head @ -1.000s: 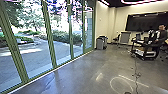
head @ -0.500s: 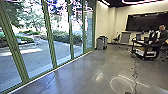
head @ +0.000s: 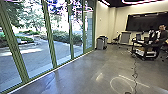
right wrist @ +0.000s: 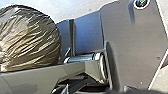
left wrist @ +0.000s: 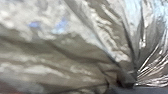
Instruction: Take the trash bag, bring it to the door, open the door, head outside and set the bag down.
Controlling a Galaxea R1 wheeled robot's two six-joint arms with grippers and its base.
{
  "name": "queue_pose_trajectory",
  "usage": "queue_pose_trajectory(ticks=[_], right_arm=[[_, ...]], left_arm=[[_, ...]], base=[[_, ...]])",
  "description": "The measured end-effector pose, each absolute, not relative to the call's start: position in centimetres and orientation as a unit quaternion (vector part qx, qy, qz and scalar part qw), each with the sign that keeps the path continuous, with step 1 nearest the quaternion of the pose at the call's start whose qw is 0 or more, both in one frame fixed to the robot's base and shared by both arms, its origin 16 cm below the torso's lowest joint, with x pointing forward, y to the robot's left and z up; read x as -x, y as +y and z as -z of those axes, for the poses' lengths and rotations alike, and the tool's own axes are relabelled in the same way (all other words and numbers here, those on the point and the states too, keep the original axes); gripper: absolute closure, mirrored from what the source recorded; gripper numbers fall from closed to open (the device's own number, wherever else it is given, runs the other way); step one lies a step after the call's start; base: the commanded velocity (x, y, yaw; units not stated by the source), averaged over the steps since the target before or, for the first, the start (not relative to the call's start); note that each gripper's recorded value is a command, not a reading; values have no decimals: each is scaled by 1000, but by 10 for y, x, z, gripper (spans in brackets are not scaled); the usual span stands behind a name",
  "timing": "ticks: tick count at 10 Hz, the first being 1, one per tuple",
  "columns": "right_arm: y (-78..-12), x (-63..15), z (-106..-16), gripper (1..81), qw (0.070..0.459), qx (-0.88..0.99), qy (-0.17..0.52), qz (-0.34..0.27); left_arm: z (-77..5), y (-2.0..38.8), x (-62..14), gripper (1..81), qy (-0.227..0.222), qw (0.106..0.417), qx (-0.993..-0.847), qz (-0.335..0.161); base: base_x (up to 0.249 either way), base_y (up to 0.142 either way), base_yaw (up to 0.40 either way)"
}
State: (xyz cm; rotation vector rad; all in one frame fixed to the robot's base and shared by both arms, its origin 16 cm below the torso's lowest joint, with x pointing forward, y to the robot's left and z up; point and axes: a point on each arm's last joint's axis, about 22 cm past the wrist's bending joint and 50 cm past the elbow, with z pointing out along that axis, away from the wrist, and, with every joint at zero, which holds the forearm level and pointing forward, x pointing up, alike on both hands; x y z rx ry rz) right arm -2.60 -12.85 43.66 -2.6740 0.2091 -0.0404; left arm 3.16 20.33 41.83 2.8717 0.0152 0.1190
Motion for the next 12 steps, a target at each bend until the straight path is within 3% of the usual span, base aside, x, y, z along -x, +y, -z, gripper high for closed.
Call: queue_pose_trajectory(ticks=[12], right_arm=[[-129, 26, -437, 10, 228, 971, 76, 16]], left_arm=[[-418, 203, -27, 811, 5, 133, -990, -41]], base=[[95, 0, 0]])
